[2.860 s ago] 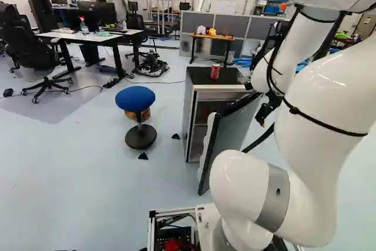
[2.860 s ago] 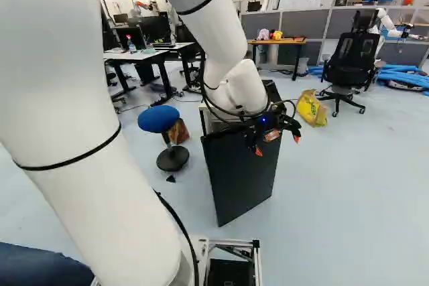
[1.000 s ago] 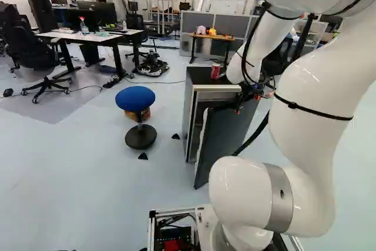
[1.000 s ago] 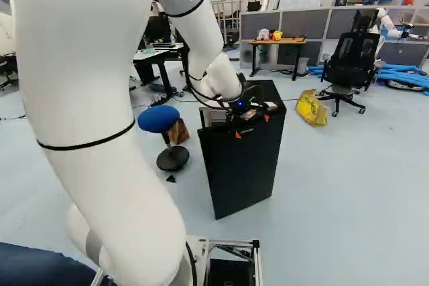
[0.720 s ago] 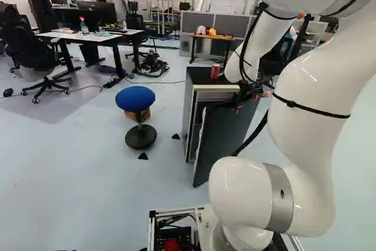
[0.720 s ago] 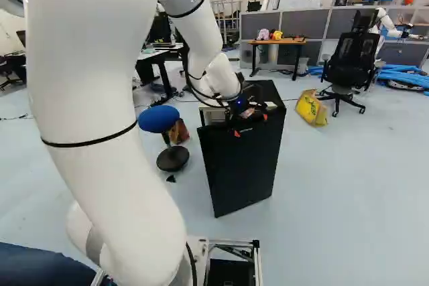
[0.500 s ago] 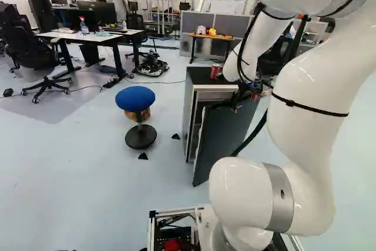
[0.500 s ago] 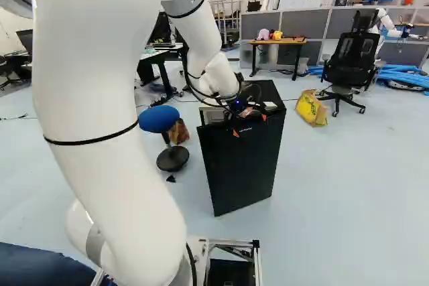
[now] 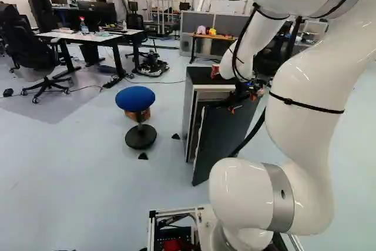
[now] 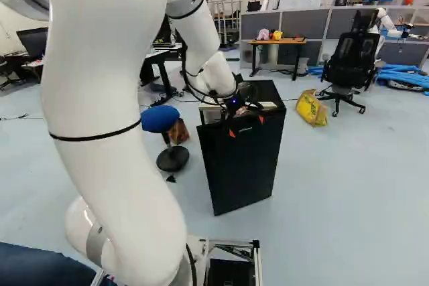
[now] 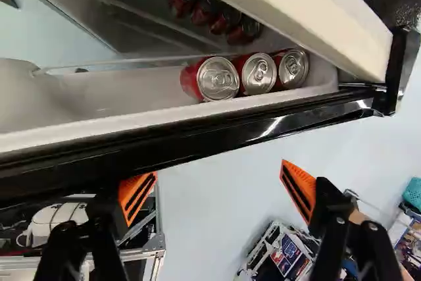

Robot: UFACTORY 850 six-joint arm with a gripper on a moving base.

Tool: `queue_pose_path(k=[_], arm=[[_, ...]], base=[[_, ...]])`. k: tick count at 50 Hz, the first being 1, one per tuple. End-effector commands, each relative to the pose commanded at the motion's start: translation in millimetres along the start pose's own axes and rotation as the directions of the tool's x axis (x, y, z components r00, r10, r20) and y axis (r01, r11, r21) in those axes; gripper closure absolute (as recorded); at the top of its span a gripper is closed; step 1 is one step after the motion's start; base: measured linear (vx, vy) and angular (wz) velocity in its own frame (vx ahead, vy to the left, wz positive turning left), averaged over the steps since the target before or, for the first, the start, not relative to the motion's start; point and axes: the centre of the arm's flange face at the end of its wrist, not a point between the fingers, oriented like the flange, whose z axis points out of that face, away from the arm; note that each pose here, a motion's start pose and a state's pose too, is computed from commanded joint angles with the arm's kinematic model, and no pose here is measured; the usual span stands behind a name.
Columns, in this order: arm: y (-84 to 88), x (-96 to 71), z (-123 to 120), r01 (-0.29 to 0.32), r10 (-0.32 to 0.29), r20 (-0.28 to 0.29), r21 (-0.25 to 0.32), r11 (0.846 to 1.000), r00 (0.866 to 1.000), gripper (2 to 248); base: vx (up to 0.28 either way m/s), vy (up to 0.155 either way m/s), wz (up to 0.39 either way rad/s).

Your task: Grab a drink from the fridge

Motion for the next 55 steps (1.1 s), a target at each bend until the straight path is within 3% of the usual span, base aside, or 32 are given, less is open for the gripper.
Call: queue_pose_path(k=[34,55], arm=[[-10.9,17.9,0,-0.093,0.087,0.082,0.062,0.994,0.993,3],[-15.4,33.9,0,-0.153,0.146,0.077,0.101,0.983,0.986,3]], base=[[0.000,0.000,0.000],[0.000,0.000,0.000]])
